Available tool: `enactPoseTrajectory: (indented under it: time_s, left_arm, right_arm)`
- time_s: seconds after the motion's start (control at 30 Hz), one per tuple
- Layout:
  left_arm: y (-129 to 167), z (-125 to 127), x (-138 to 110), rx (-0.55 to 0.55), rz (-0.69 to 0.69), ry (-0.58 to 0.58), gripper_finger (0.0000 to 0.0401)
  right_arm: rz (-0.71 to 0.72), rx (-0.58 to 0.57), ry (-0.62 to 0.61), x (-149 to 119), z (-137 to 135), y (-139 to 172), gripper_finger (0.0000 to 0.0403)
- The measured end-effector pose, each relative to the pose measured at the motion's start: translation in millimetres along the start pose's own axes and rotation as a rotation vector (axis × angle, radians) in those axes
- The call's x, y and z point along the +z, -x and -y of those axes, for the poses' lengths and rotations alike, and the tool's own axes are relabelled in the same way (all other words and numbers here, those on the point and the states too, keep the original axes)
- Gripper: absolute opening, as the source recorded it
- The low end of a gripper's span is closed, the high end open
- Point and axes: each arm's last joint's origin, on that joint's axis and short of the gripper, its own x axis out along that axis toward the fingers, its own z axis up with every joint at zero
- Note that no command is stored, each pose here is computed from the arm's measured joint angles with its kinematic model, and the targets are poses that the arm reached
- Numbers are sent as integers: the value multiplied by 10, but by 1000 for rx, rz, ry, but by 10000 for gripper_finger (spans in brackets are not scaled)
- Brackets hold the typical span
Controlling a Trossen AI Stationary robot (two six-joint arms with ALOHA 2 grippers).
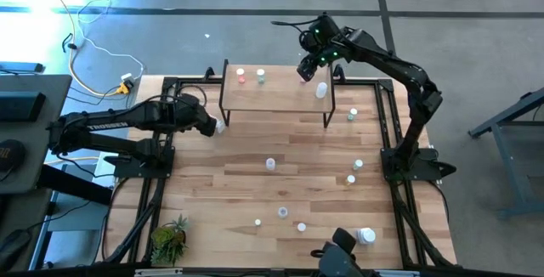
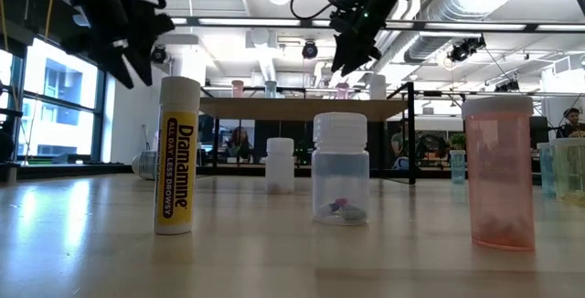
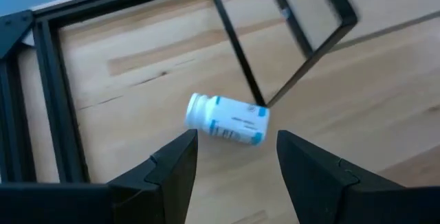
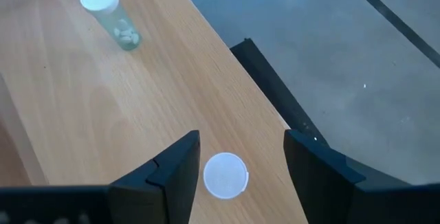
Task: Pick and place medicine bottles onto shelf by color
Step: Put the white pill bottle on the shelf
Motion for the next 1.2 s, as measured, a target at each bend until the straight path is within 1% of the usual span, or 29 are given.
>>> enactPoseTrajectory:
  time_s: [0.13, 0.23, 0.37, 0.53, 0.67, 0.8, 0.93, 1.03, 1.2]
  left_arm:
    - [-173, -62, -175, 42, -55, 47, 191]
    - [-266, -74, -256, 19, -60, 110, 191]
    - [-350, -94, -296, -25, -36, 192, 191]
    - [-436, -156, -253, -61, 19, 279, 191]
    - [-529, -239, -211, -54, 30, 325, 191]
    - [-588, -269, -121, -75, 45, 374, 191]
    - [-662, -293, -92, -50, 17, 422, 191]
    - [-714, -284, -94, -41, -16, 424, 191]
    - [-780, -242, -81, -38, -24, 450, 191]
  right_arm:
    - [-5, 0, -9, -5, 0, 0, 202]
    - [-5, 0, -10, -5, 0, 0, 202]
    - [-6, 0, -20, -6, 0, 0, 202]
    - [-6, 0, -27, -5, 0, 0, 202]
    - [-7, 0, -38, -7, -1, 1, 202]
    - [-9, 0, -38, -9, -1, 1, 202]
    - [-9, 0, -39, -9, -1, 2, 202]
    - [-16, 1, -39, -16, -1, 2, 202]
    - [-17, 1, -38, -16, -4, 2, 202]
